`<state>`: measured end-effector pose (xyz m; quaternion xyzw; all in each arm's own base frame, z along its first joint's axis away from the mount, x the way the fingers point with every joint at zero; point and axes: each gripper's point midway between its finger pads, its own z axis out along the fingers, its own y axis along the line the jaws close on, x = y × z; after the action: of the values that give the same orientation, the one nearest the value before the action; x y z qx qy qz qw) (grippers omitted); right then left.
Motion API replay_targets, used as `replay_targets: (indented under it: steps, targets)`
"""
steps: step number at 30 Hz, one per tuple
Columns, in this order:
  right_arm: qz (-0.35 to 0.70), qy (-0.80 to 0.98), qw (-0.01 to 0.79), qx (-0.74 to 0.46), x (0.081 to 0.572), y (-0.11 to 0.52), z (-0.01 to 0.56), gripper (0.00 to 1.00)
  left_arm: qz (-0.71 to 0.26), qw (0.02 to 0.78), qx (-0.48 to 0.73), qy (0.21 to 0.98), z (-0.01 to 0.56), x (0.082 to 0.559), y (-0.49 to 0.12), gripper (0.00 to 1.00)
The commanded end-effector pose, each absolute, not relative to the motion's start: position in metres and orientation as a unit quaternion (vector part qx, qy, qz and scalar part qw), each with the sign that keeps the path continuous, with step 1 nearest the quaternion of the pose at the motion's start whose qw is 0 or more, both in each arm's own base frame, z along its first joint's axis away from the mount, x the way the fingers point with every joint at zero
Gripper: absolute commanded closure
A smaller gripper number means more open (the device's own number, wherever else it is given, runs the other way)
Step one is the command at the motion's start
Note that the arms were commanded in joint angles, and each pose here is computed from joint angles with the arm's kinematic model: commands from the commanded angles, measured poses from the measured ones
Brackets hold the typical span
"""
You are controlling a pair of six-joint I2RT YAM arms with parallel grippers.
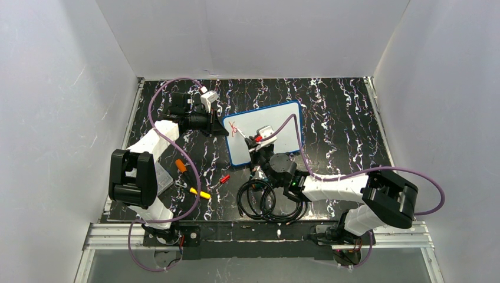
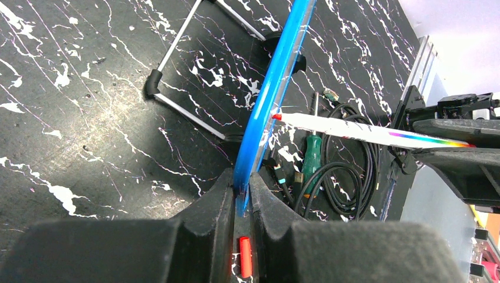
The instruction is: Write a sentence on the whiteboard
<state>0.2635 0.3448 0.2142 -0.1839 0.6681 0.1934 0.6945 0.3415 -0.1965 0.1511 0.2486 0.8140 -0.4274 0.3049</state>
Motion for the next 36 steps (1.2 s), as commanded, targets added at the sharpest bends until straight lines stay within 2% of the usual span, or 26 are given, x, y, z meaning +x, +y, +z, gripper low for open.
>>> replay_targets:
  steps: [1, 29, 36]
  targets:
    - [0.216, 0.637, 0.726, -0.143, 0.267, 0.343, 0.255, 0.99, -0.427, 0.327, 0.267, 0.800, 0.174, 0.337, -0.197, 1.00]
    - [0.194, 0.679, 0.690, -0.160, 0.260, 0.331, 0.210, 0.99, -0.427, 0.326, 0.268, 0.800, 0.174, 0.336, -0.197, 1.00]
    - [0.181, 0.676, 0.699, -0.147, 0.263, 0.326, 0.216, 0.99, -0.427, 0.326, 0.268, 0.800, 0.174, 0.336, -0.197, 1.00]
